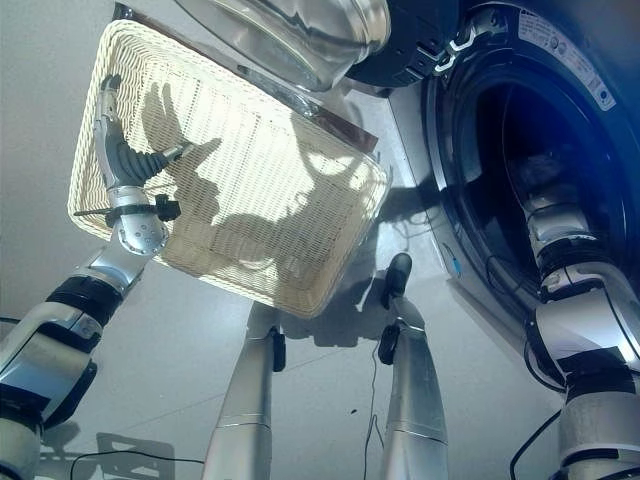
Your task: Put the clothes into the washing machine.
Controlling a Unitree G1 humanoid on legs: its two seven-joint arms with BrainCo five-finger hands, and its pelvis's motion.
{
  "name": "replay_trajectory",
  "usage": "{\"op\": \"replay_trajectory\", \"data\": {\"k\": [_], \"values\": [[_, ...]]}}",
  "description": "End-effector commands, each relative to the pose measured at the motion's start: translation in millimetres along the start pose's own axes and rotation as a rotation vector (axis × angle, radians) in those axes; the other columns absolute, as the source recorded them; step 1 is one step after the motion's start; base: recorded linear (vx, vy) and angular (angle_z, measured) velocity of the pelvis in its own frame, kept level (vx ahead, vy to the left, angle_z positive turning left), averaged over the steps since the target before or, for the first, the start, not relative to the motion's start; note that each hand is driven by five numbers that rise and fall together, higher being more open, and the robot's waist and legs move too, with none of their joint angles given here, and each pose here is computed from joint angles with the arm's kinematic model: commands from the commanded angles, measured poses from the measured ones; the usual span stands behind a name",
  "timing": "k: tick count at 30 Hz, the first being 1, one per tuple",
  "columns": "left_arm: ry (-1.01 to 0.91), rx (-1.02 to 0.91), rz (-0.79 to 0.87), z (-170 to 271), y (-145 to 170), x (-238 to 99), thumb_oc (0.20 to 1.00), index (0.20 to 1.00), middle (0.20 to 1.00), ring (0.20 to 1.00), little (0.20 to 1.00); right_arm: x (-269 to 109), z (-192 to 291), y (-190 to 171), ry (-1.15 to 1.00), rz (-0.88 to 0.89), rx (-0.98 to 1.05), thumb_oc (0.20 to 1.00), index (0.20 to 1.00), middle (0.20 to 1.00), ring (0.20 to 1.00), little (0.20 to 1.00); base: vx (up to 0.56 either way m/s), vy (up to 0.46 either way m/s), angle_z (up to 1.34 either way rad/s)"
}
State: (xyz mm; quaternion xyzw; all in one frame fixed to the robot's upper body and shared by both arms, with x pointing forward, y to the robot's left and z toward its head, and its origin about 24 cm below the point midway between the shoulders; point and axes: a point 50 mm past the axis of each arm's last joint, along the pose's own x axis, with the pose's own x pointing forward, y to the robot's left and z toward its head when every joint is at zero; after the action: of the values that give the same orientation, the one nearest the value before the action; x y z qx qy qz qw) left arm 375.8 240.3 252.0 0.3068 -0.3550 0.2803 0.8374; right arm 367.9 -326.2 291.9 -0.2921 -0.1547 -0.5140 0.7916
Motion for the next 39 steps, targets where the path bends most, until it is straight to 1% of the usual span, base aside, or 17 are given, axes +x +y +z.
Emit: {"op": "replay_trajectory", "data": {"k": [1,4,7,11,13,14,17,19,24,26,29,30,32,33,35,38,39], "values": [[0.031,-0.100,0.047,1.3,3.5,1.8,1.000,1.000,1.000,1.000,1.000,2.2,-10.2,-16.1,-0.161,-0.055,-0.097,1.000,1.000,1.000,1.000,1.000,-0.04,0.060,0.01],[0.087,-0.118,0.012,-11.1,2.5,-10.9,1.000,1.000,1.000,1.000,1.000,-18.3,-23.9,-0.8,-0.189,0.043,-0.105,1.000,1.000,1.000,1.000,1.000,-0.03,0.051,0.01],[0.193,-0.176,-0.075,-29.8,-1.1,-30.5,1.000,1.000,1.000,1.000,1.000,-46.9,-52.4,16.3,-0.177,0.189,-0.116,1.000,1.000,1.000,1.000,1.000,-0.04,0.042,-0.03],[0.265,-0.189,-0.203,-44.3,-10.8,-52.1,1.000,1.000,1.000,1.000,1.000,-71.6,-79.4,31.4,-0.156,0.367,-0.171,1.000,1.000,1.000,1.000,1.000,-0.02,0.020,-0.04],[0.284,-0.189,-0.231,-47.7,-13.1,-57.9,1.000,1.000,1.000,1.000,1.000,-77.6,-84.3,35.2,-0.156,0.424,-0.179,1.000,1.000,1.000,1.000,1.000,0.00,0.007,0.03],[0.317,-0.194,-0.267,-54.6,-15.4,-69.2,1.000,1.000,1.000,1.000,1.000,-90.0,-91.3,43.0,-0.164,0.522,-0.201,1.000,1.000,1.000,1.000,1.000,-0.01,0.015,0.08],[0.361,-0.202,-0.306,-63.8,-20.1,-89.7,1.000,1.000,1.000,1.000,1.000,-113.7,-103.5,54.0,-0.182,0.644,-0.232,1.000,1.000,1.000,1.000,1.000,0.00,0.000,0.06],[0.369,-0.206,-0.311,-64.9,-20.7,-92.1,1.000,1.000,1.000,1.000,1.000,-118.8,-104.4,56.4,-0.202,0.672,-0.246,1.000,1.000,1.000,1.000,1.000,-0.02,0.000,0.12],[0.414,-0.199,-0.318,-70.8,-21.7,-105.5,1.000,1.000,1.000,1.000,1.000,-151.8,-99.8,70.3,-0.341,0.795,-0.304,1.000,1.000,1.000,1.000,1.000,-0.01,0.001,0.03],[0.471,-0.186,-0.331,-82.7,-16.4,-126.7,1.000,1.000,1.000,1.000,1.000,-185.9,-112.4,70.9,-0.394,0.924,-0.324,1.000,1.000,1.000,1.000,1.000,0.02,-0.005,-0.01],[0.531,-0.176,-0.355,-93.4,-12.4,-145.3,1.000,1.000,1.000,1.000,1.000,-210.3,-128.9,67.0,-0.385,1.027,-0.327,1.000,1.000,1.000,1.000,1.000,0.05,-0.013,-0.03],[0.574,-0.159,-0.386,-100.8,-11.0,-163.0,1.000,1.000,1.000,1.000,1.000,-227.7,-143.3,62.0,-0.352,1.094,-0.311,1.000,1.000,1.000,1.000,1.000,0.08,-0.005,-0.03],[0.635,-0.154,-0.427,-108.3,-9.1,-185.9,1.000,1.000,1.000,1.000,1.000,-246.1,-157.5,55.6,-0.298,1.161,-0.294,1.000,1.000,1.000,1.000,1.000,0.07,-0.012,-0.01],[0.681,-0.144,-0.468,-113.6,-6.4,-205.8,1.000,1.000,1.000,1.000,1.000,-260.7,-172.3,47.5,-0.223,1.205,-0.275,1.000,1.000,1.000,1.000,1.000,0.06,-0.030,-0.01],[0.741,-0.139,-0.510,-119.0,-2.8,-227.3,1.000,1.000,1.000,1.000,1.000,-275.3,-187.4,38.0,-0.142,1.250,-0.267,1.000,1.000,1.000,1.000,1.000,0.09,-0.032,-0.01],[0.924,-0.096,-0.647,-129.8,12.8,-296.9,1.000,1.000,1.000,1.000,1.000,-316.2,-230.9,8.1,0.184,1.357,-0.235,1.000,1.000,1.000,1.000,1.000,0.19,-0.030,0.00],[0.968,-0.093,-0.674,-131.4,15.6,-308.6,1.000,1.000,1.000,1.000,1.000,-321.8,-240.1,2.3,0.278,1.369,-0.222,1.000,1.000,1.000,1.000,1.000,0.20,-0.002,-0.03]]}}
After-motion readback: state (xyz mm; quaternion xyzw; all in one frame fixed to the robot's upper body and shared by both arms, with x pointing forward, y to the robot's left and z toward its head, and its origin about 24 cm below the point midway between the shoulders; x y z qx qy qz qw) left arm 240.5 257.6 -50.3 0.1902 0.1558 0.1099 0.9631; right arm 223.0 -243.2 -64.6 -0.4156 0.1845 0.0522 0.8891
